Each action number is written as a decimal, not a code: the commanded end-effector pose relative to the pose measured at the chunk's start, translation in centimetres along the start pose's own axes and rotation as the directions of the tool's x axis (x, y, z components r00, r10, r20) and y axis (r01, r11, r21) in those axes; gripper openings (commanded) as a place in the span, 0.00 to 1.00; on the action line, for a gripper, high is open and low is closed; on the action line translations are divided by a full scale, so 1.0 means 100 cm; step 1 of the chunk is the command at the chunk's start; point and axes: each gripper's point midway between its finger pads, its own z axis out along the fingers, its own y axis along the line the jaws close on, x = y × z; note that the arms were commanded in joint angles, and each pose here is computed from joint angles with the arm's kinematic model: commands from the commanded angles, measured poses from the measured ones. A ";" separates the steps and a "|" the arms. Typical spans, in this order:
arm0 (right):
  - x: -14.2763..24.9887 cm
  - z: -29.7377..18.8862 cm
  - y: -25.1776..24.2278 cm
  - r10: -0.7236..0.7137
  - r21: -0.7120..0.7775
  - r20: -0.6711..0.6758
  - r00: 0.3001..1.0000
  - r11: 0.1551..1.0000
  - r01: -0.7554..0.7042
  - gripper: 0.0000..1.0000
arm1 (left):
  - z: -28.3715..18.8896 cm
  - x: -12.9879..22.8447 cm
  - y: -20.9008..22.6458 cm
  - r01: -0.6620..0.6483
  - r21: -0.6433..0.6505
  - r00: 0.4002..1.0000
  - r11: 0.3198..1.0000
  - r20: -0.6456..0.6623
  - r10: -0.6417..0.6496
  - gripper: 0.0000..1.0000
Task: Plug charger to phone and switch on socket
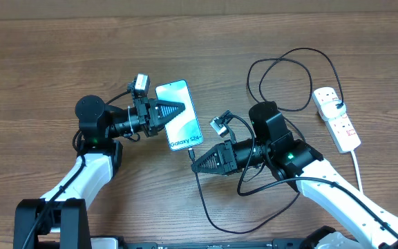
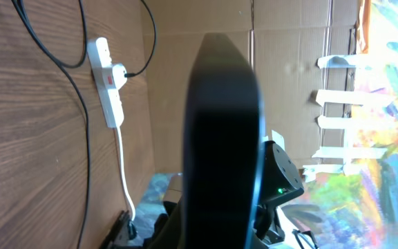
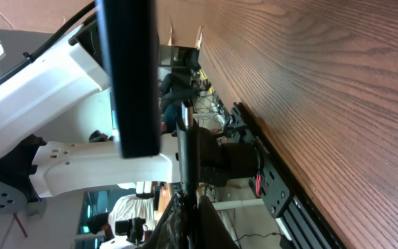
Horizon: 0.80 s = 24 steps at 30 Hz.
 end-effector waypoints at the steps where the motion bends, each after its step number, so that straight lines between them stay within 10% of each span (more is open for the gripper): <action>1: 0.003 0.002 -0.001 0.001 -0.004 -0.011 1.000 1.000 -0.001 0.04 | 0.002 -0.008 -0.010 -0.087 0.006 0.996 0.996 0.023 0.087 0.04; 24: -0.001 0.002 0.008 -0.059 -0.036 -0.004 0.998 0.998 0.059 0.04 | 0.002 -0.005 0.000 -0.063 -0.013 0.998 0.998 0.007 0.063 0.04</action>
